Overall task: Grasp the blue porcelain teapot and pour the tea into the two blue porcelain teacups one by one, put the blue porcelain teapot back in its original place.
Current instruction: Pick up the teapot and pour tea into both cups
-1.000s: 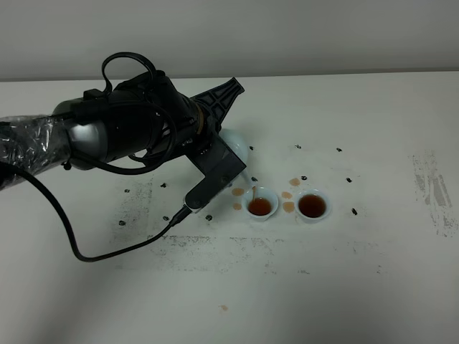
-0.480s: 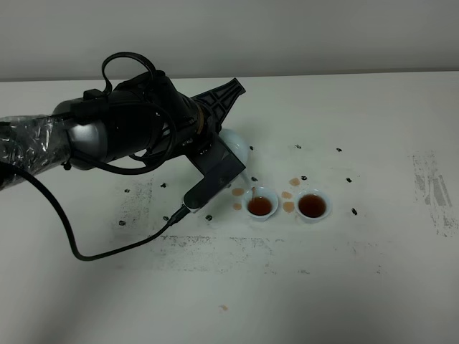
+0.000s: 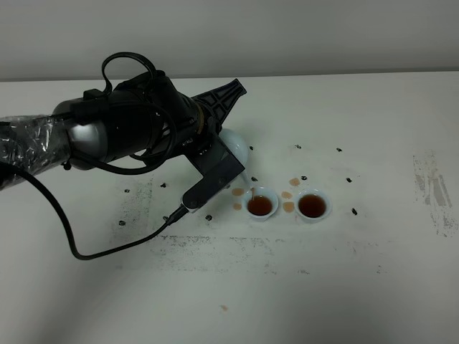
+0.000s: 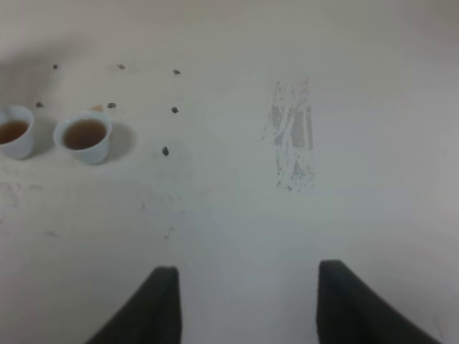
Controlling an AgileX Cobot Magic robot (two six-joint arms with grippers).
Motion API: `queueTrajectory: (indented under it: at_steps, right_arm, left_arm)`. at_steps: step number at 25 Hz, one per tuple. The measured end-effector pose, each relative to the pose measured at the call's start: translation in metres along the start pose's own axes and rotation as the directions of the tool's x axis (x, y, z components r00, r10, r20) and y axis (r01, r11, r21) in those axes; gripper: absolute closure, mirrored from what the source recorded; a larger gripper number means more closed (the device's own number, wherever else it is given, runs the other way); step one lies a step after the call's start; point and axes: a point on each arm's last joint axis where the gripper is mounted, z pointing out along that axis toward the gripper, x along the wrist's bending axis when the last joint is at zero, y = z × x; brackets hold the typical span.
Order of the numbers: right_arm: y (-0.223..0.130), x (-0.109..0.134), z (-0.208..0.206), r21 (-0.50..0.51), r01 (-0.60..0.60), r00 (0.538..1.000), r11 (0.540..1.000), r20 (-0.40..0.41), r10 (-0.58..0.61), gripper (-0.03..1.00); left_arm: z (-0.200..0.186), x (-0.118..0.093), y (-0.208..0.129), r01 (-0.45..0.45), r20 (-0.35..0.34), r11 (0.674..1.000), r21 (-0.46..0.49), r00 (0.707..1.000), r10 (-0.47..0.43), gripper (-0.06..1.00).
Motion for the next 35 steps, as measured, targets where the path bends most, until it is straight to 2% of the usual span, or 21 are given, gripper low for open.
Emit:
queueTrajectory:
  at_steps: [35]
  right_arm:
    - [0.0000, 0.0000, 0.0000, 0.000, 0.000, 1.000, 1.000, 0.000, 0.000, 0.55]
  left_arm:
    - [0.0000, 0.0001, 0.0000, -0.006, -0.001, 1.000, 0.000, 1.000, 0.006, 0.91]
